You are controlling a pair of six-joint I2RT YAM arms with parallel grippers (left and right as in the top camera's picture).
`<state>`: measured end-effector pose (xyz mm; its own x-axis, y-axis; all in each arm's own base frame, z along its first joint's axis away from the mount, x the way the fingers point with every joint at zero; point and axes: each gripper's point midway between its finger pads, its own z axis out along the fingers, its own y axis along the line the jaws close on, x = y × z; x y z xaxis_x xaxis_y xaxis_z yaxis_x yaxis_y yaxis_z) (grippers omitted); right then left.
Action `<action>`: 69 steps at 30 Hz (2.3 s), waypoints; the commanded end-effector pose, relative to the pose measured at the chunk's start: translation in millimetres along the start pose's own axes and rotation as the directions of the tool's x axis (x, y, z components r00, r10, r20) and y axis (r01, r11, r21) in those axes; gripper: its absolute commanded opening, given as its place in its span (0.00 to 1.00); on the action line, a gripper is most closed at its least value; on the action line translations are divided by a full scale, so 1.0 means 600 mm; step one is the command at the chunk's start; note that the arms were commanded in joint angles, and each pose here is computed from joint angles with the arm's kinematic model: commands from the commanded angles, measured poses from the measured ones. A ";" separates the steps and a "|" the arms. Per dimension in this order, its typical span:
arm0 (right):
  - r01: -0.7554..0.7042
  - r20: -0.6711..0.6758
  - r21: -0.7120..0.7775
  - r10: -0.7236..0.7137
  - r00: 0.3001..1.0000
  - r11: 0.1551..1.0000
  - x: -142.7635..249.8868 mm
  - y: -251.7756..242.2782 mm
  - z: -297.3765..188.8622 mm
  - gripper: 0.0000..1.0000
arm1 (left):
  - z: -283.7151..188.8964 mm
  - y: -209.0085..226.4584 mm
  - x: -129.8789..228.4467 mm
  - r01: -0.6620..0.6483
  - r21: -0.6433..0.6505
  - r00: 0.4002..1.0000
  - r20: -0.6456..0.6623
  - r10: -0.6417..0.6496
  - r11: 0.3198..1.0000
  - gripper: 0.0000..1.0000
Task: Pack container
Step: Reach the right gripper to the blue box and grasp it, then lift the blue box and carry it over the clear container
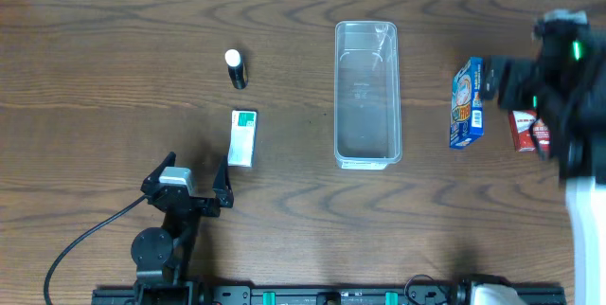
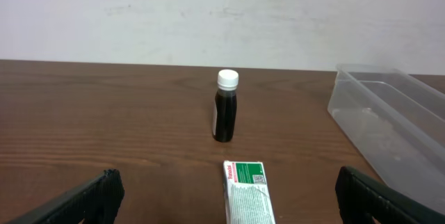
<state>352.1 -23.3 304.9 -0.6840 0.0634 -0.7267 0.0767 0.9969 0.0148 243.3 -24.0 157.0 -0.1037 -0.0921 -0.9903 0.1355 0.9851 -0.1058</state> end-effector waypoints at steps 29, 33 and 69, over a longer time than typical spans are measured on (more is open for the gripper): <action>0.051 -0.647 0.069 0.006 0.763 0.996 0.196 -0.057 0.321 0.85 | 0.001 0.002 0.026 -0.002 0.001 0.999 -0.044 0.002 1.000 0.98; 0.038 -0.678 0.051 0.007 0.735 0.998 0.219 -0.052 0.339 0.78 | 0.001 0.002 0.026 -0.002 0.000 0.999 -0.044 0.002 1.000 0.98; -0.062 -0.648 0.008 0.052 0.760 0.998 0.181 -0.030 0.320 0.21 | 0.001 0.002 0.026 -0.002 0.000 0.999 -0.044 0.002 1.000 0.98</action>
<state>401.5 -49.0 63.7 -0.9935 0.1100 -0.0282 0.1103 0.9939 -0.0092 243.3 -23.9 156.9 -0.1040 -0.0921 -0.9903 0.1351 0.9852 -0.1058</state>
